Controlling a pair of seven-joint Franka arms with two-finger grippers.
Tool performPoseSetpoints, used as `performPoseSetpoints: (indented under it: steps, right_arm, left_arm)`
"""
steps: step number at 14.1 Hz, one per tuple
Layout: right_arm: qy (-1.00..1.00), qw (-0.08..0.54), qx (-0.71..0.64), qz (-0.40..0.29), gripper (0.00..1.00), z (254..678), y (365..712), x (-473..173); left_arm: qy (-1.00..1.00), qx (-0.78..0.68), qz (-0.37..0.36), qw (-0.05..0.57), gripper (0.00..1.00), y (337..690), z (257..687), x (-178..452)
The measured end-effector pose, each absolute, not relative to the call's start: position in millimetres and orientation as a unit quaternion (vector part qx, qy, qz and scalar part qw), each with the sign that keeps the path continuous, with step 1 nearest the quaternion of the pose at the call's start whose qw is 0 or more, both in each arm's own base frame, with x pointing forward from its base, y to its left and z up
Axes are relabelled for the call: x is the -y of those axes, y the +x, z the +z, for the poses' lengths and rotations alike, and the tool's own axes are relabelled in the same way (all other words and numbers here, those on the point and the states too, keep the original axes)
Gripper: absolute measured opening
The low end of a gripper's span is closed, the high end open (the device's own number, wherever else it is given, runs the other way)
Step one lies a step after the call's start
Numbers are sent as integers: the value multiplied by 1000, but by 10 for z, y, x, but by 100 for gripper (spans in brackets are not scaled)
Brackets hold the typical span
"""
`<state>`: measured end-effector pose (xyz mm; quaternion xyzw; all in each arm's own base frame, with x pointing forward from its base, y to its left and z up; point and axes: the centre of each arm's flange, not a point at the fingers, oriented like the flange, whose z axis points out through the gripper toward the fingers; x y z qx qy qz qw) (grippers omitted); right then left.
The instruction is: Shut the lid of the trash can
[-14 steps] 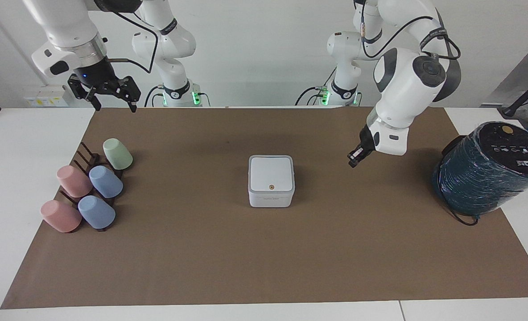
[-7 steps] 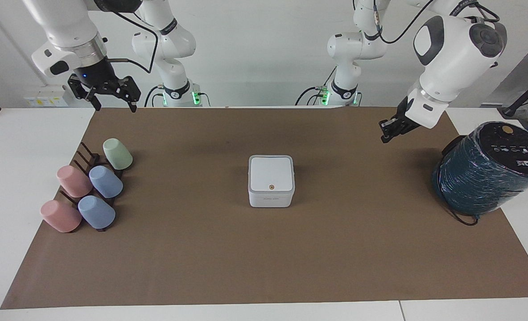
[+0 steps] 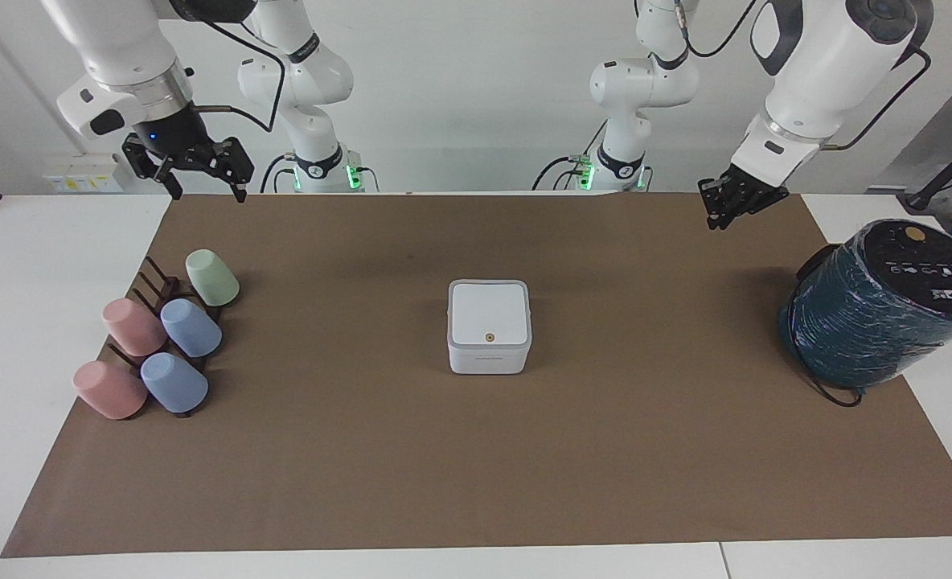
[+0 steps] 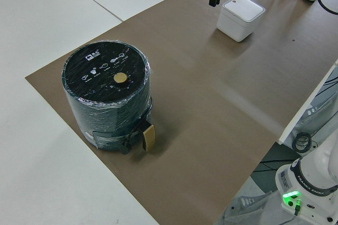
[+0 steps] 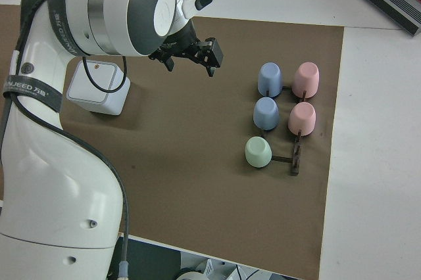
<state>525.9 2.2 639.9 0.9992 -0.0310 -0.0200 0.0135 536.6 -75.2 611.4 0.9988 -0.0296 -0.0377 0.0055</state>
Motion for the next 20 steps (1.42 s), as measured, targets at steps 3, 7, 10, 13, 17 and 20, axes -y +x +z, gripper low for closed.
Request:
performPoseSetpoints:
  steps: [3, 7, 10, 13, 17, 20]
  right_arm:
    - [999, 14, 31, -20, 100, 6399, 5259, -22]
    - [999, 14, 31, -20, 100, 6399, 5259, -22]
    - [999, 14, 31, -20, 100, 6399, 5259, -22]
    - [999, 14, 31, -20, 100, 6399, 5259, -22]
    - [999, 14, 31, -20, 100, 6399, 5259, -22]
    - [999, 14, 31, -20, 100, 6399, 5259, -22]
  left_arm:
    - [999, 53, -13, 7, 44, 5382, 6196, 765]
    - [997, 81, 16, 9, 71, 5449, 6248, 739]
    - [996, 83, 26, 9, 86, 5472, 6265, 729]
    - [996, 83, 25, 9, 100, 5475, 6248, 718]
    - [996, 81, 21, 8, 100, 5472, 6207, 702]
    - [997, 80, 14, 8, 100, 5460, 6106, 696]
